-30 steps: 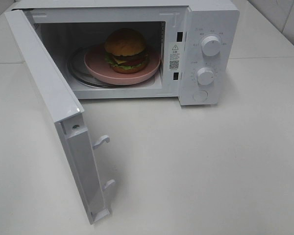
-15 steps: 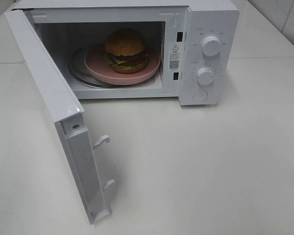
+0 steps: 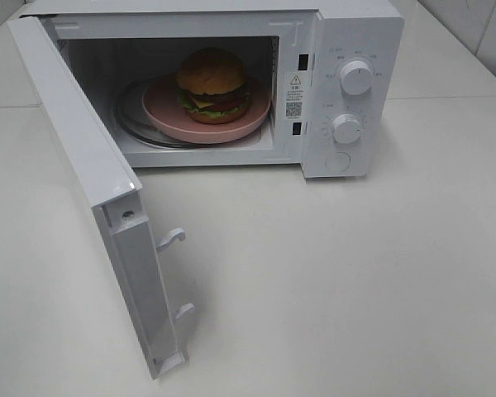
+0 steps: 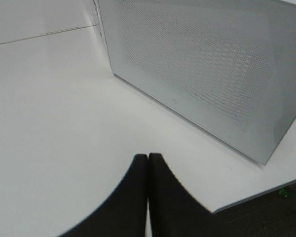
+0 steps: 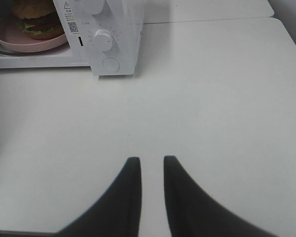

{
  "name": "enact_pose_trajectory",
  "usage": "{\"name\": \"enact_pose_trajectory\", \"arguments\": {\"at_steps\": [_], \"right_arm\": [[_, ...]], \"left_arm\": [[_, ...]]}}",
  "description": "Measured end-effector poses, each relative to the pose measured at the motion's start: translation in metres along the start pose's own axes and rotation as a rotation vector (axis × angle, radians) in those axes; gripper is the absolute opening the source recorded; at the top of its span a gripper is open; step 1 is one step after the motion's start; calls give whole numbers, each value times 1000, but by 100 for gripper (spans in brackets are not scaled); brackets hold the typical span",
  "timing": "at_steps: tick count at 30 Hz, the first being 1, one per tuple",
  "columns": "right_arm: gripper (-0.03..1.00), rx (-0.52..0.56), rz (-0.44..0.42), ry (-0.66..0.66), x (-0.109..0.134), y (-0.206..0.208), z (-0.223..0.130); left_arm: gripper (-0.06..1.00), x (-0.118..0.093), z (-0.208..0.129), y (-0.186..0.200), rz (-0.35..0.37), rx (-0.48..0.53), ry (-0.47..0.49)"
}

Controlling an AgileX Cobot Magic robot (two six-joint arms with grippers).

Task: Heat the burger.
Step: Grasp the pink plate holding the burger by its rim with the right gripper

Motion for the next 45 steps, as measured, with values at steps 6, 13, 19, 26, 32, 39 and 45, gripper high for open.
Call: {"name": "enact_pose_trajectory", "arguments": {"at_steps": [6, 13, 19, 26, 32, 39, 45], "right_arm": [[20, 0, 0, 0, 0, 0, 0], [22, 0, 0, 0, 0, 0, 0], [27, 0, 0, 2, 0, 0, 0], [34, 22, 4, 20, -2, -6, 9], [35, 75, 17, 54, -5, -35, 28], [40, 83, 71, 89, 0, -65, 46], [54, 133, 171, 142, 13, -109, 54]], "left_arm": [[0, 0, 0, 0, 0, 0, 0], [0, 0, 0, 0, 0, 0, 0], [0, 0, 0, 0, 0, 0, 0], [0, 0, 0, 0, 0, 0, 0], [0, 0, 0, 0, 0, 0, 0], [0, 0, 0, 0, 0, 0, 0], [0, 0, 0, 0, 0, 0, 0]]}}
Point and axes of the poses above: a point on each arm's last joint axis where the gripper is mounted, y pointing back along that axis away from the gripper, x along the wrist's bending axis when the last joint is at zero, z = x × y, the point moved 9 cm from there along -y, pointing out along that axis toward the gripper, and after that the axes turned 12 degrees about y, right-handed, at the moved point
